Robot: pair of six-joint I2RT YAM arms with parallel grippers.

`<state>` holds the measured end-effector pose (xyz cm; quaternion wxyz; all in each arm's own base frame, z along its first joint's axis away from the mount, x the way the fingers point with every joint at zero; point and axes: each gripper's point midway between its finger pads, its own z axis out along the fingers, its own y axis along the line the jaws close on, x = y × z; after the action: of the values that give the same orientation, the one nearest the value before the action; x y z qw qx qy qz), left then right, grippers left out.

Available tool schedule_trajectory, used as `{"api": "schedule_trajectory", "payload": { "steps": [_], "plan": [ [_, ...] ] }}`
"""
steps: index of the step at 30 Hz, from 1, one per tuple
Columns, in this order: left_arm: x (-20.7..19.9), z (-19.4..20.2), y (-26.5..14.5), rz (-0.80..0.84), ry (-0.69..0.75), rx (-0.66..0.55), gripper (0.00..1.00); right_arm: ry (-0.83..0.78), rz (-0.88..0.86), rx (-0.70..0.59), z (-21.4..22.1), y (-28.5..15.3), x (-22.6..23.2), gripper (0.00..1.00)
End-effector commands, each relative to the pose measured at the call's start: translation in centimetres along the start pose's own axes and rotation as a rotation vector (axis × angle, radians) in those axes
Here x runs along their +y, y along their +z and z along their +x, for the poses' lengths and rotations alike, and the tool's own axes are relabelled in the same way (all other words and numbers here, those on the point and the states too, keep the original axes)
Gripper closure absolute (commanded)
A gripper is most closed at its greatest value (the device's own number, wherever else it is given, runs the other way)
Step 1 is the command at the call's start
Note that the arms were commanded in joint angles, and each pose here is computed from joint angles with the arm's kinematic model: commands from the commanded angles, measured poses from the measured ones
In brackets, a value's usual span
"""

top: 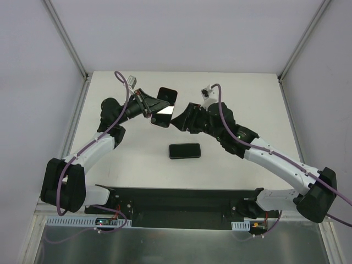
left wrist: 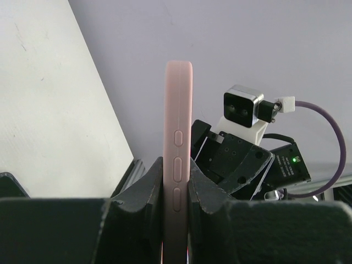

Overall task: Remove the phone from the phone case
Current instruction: Remove the phone case from the phone.

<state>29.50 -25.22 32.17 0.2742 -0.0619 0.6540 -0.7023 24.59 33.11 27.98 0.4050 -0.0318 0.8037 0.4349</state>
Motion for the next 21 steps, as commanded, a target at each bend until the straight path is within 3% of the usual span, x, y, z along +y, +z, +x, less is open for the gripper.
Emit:
{"api": "schedule_trajectory", "payload": {
  "steps": [1, 9, 21],
  "plan": [
    [-4.9, 0.7, -0.6, 0.143, 0.085, 0.006, 1.0, 0.02, 0.017, -0.026, -1.5, 1.9, 0.4, 0.43],
    [-5.9, 0.9, -1.0, 0.178, 0.075, 0.004, 1.0, 0.04, 0.044, 0.005, -0.9, 3.9, -0.4, 0.44],
    [-5.6, 1.0, -1.1, 0.206, 0.031, 0.004, 1.0, 0.048, -0.187, 0.006, -1.5, 5.2, 3.3, 0.46]
  ]
}}
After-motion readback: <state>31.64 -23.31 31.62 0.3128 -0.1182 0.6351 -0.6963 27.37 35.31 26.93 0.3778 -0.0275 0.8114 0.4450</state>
